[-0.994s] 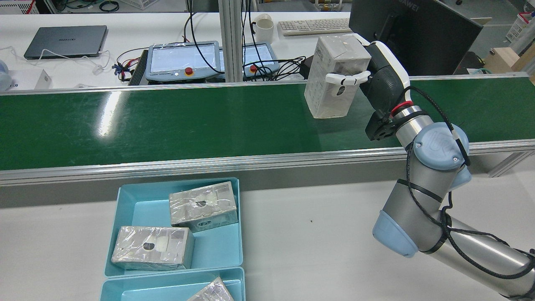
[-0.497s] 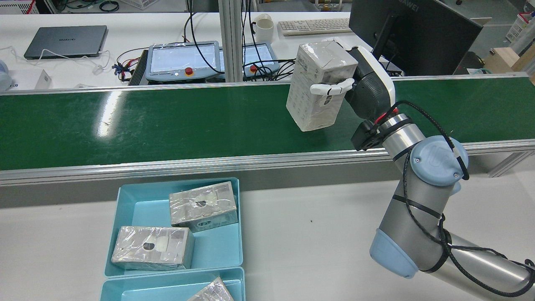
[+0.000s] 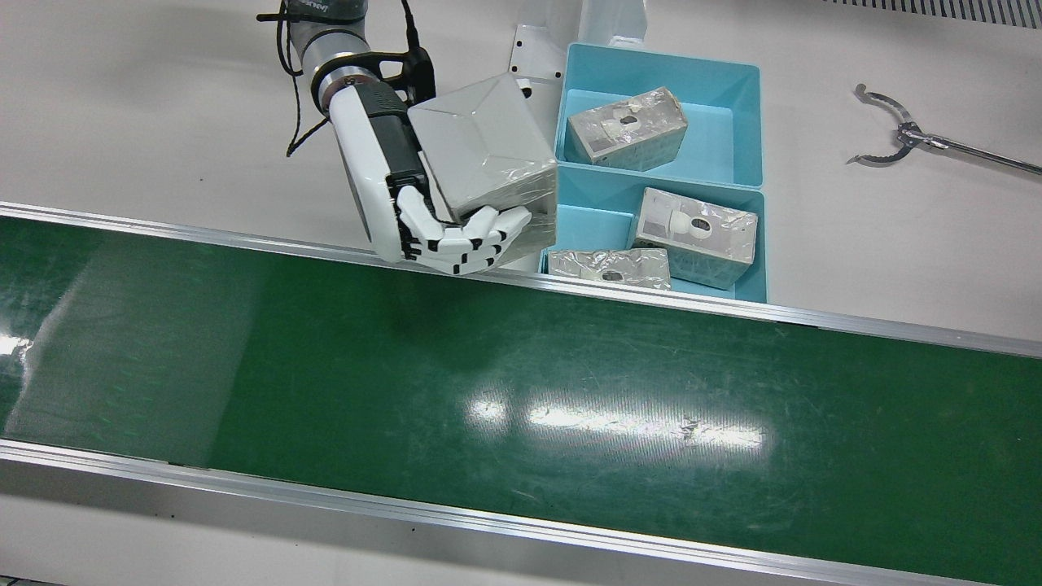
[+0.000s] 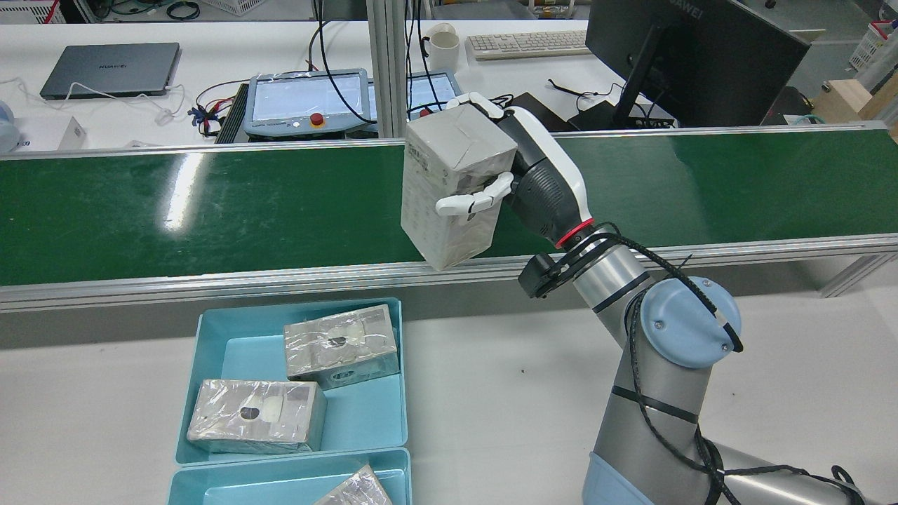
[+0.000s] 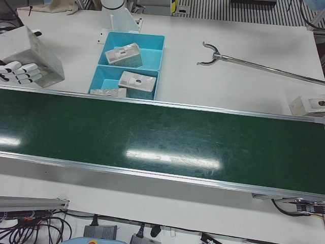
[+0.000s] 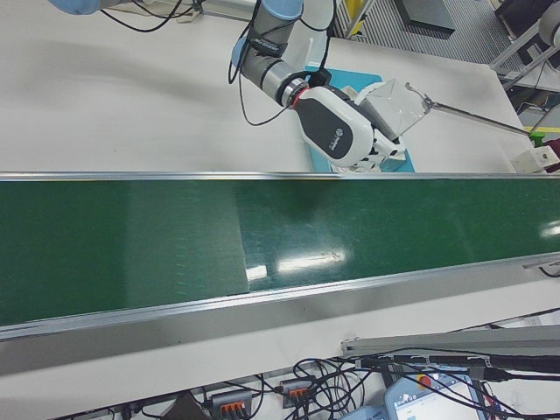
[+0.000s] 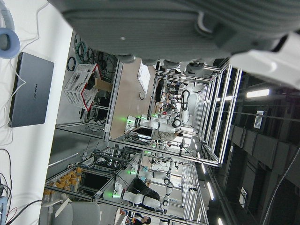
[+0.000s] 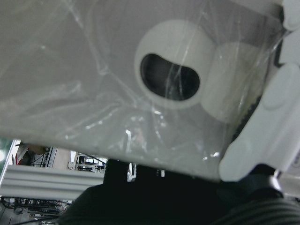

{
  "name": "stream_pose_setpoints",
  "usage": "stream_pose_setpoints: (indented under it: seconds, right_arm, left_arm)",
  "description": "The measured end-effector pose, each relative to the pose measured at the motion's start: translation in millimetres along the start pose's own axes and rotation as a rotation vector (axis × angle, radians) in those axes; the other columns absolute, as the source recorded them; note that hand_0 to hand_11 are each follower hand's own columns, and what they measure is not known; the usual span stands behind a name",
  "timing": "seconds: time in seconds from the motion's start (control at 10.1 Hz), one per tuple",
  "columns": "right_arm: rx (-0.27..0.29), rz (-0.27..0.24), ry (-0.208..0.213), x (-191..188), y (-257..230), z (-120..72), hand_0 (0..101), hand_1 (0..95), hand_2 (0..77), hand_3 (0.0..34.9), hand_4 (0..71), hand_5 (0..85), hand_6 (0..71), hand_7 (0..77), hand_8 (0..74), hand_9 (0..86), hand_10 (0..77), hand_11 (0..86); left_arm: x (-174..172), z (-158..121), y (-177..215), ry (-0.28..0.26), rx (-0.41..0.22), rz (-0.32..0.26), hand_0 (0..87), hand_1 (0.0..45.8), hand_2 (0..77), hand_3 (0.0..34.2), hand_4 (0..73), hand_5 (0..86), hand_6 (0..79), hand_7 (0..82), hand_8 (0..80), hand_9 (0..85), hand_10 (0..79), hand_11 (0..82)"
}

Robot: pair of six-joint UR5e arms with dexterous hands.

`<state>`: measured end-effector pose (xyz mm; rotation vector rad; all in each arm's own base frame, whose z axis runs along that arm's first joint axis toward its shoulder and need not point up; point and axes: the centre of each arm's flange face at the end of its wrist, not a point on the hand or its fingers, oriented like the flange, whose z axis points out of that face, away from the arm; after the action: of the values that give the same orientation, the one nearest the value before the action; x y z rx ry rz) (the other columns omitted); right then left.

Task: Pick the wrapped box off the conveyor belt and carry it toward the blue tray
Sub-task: 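Lift the wrapped box off the belt and swing it toward the tray, then lower the box into the blue tray and open the right hand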

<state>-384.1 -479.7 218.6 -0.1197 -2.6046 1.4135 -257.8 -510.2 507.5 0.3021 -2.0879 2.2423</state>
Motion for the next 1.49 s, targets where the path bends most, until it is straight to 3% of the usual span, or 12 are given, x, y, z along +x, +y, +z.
stream_pose_setpoints:
  seconds: [0.2, 0.7, 0.9, 0.99, 1.29, 1.39, 1.49]
  right_arm:
    - [-0.041, -0.008, 0.019, 33, 38, 2.3, 47, 1.1, 24.5, 0.4, 4.9, 66.5, 48.0, 28.9, 58.4, 37.1, 49.1, 44.2]
    - [-0.076, 0.025, -0.018, 100, 75, -12.7, 45, 1.1, 24.5, 0.5, 5.4, 66.5, 48.0, 28.9, 59.5, 37.1, 50.2, 43.6]
    - [-0.077, 0.019, -0.016, 116, 79, -18.5, 45, 1.1, 24.5, 0.4, 5.4, 66.5, 48.0, 29.5, 53.5, 42.0, 50.2, 43.6]
    - [-0.072, 0.009, -0.008, 125, 77, -20.5, 45, 1.1, 24.5, 0.3, 5.4, 66.5, 48.0, 29.5, 43.6, 49.6, 44.7, 46.9]
    - [-0.064, -0.002, 0.013, 146, 76, -19.5, 45, 1.6, 24.0, 0.0, 5.4, 66.5, 48.0, 28.9, 37.6, 50.2, 39.8, 46.9]
    - [-0.064, -0.001, 0.016, 149, 77, -19.7, 47, 1.6, 24.0, 0.0, 6.5, 60.5, 43.1, 16.9, 3.8, 24.0, 5.5, 22.4]
    - [-0.064, 0.000, 0.018, 150, 78, -19.9, 47, 1.6, 24.0, 0.0, 6.5, 60.5, 43.1, 16.9, 3.8, 24.0, 5.5, 22.4]
  left_arm:
    - [0, 0, 0, 0.000, 0.000, 0.000, 0.0, 0.0, 0.5, 0.0, 0.0, 1.1, 0.0, 0.0, 0.5, 0.5, 0.5, 0.5]
    - [0, 0, 0, 0.000, 0.000, 0.000, 0.0, 0.0, 0.5, 0.0, 0.0, 1.1, 0.0, 0.0, 0.5, 0.0, 0.5, 0.5]
    - [0, 0, 0, 0.000, 0.000, 0.000, 0.0, 0.0, 0.5, 0.0, 0.0, 1.1, 0.0, 0.5, 0.5, 0.5, 0.5, 0.5]
    - [0, 0, 0, 0.000, 0.000, 0.000, 0.0, 0.0, 0.5, 0.0, 0.0, 1.1, 0.0, 0.0, 0.5, 0.5, 0.5, 0.5]
    - [0, 0, 0, 0.000, 0.000, 0.000, 0.0, 0.0, 0.5, 0.0, 0.0, 1.1, 0.0, 0.0, 0.5, 0.0, 0.5, 0.5]
    - [0, 0, 0, 0.000, 0.000, 0.000, 0.0, 0.0, 0.5, 0.0, 0.0, 0.5, 0.0, 0.0, 0.5, 0.0, 0.5, 0.5]
    - [0, 0, 0, 0.000, 0.000, 0.000, 0.0, 0.0, 0.5, 0.0, 0.0, 0.5, 0.0, 0.0, 0.5, 0.5, 0.5, 0.5]
